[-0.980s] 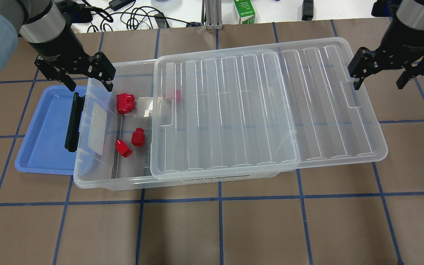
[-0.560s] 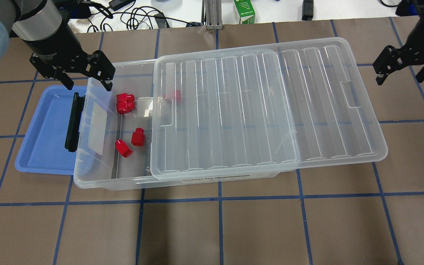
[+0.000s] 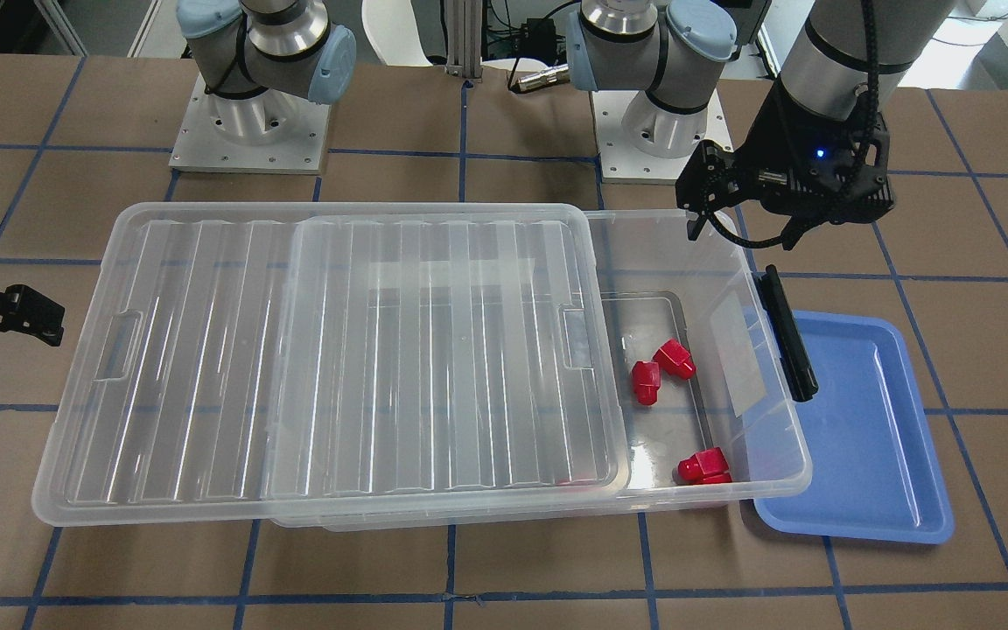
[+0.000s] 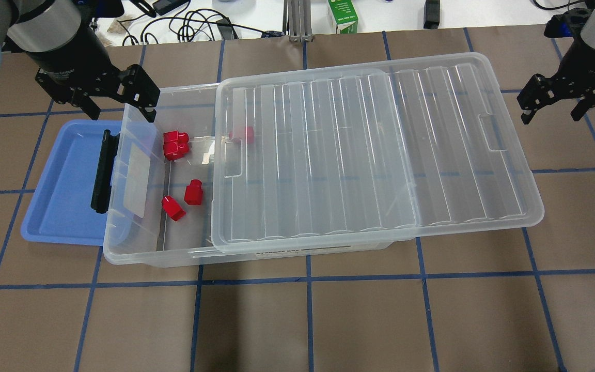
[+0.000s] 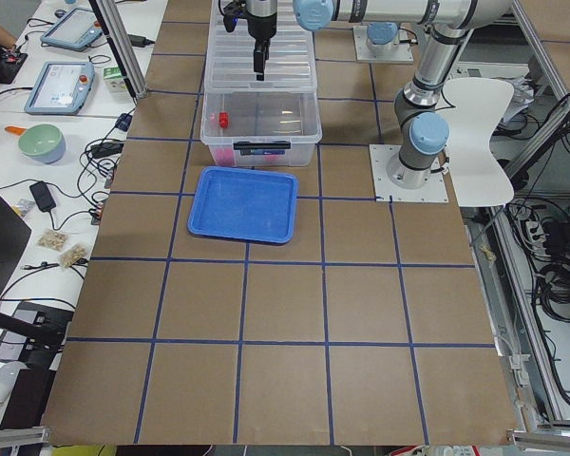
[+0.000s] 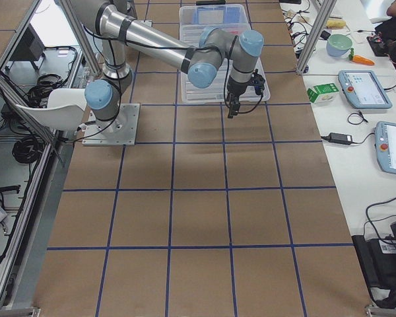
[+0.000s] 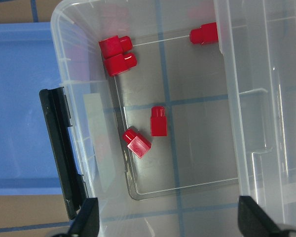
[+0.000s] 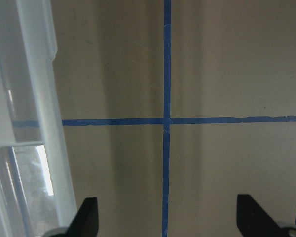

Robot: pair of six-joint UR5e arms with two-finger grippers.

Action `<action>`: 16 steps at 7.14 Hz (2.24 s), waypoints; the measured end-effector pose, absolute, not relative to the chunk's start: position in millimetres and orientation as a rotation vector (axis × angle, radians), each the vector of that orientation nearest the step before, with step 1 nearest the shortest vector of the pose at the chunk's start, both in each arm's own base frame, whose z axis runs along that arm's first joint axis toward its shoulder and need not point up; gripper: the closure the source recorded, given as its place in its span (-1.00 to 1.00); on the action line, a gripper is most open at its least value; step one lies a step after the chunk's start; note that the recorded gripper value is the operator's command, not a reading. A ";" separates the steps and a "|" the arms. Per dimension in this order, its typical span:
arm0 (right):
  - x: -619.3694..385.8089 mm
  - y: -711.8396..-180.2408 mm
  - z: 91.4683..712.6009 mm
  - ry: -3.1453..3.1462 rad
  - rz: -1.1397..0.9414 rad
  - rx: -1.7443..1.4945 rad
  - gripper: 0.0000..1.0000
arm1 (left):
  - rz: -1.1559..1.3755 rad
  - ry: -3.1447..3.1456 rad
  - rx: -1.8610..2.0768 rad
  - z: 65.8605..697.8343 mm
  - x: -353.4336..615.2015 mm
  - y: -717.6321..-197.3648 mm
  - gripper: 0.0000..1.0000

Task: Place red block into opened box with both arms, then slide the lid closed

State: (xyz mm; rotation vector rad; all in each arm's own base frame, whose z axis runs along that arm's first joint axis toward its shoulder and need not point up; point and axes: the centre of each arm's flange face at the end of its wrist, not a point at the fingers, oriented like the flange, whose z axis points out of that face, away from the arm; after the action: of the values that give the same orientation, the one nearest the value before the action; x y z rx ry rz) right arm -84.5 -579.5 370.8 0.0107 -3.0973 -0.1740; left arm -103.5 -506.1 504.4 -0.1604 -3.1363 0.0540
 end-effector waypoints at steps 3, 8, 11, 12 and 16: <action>-86.1 -583.0 356.8 -3.105 -0.216 0.034 -1.00 | 0.097 -3.139 -0.136 511.4 -103.2 -504.3 -1.00; -77.9 -575.7 347.1 -3.115 -0.264 0.038 -1.00 | 0.104 -3.142 -0.132 512.8 -102.9 -503.0 -1.00; -64.6 -576.6 347.7 -3.131 -0.252 0.027 -1.00 | 0.104 -3.141 -0.130 512.6 -102.5 -503.4 -1.00; -54.0 -578.0 348.2 -3.132 -0.246 0.012 -1.00 | 0.102 -3.142 -0.130 511.9 -102.2 -503.2 -1.00; -22.6 -580.5 348.4 -3.127 -0.241 -0.049 -1.00 | 0.100 -3.140 -0.126 511.6 -101.3 -503.1 -1.00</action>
State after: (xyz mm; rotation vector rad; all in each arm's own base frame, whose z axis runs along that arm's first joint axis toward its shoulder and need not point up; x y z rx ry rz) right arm -22.6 -580.5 348.4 -0.0490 -3.1269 -0.2407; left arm -101.3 -503.1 511.6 -0.1260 -3.1403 0.1000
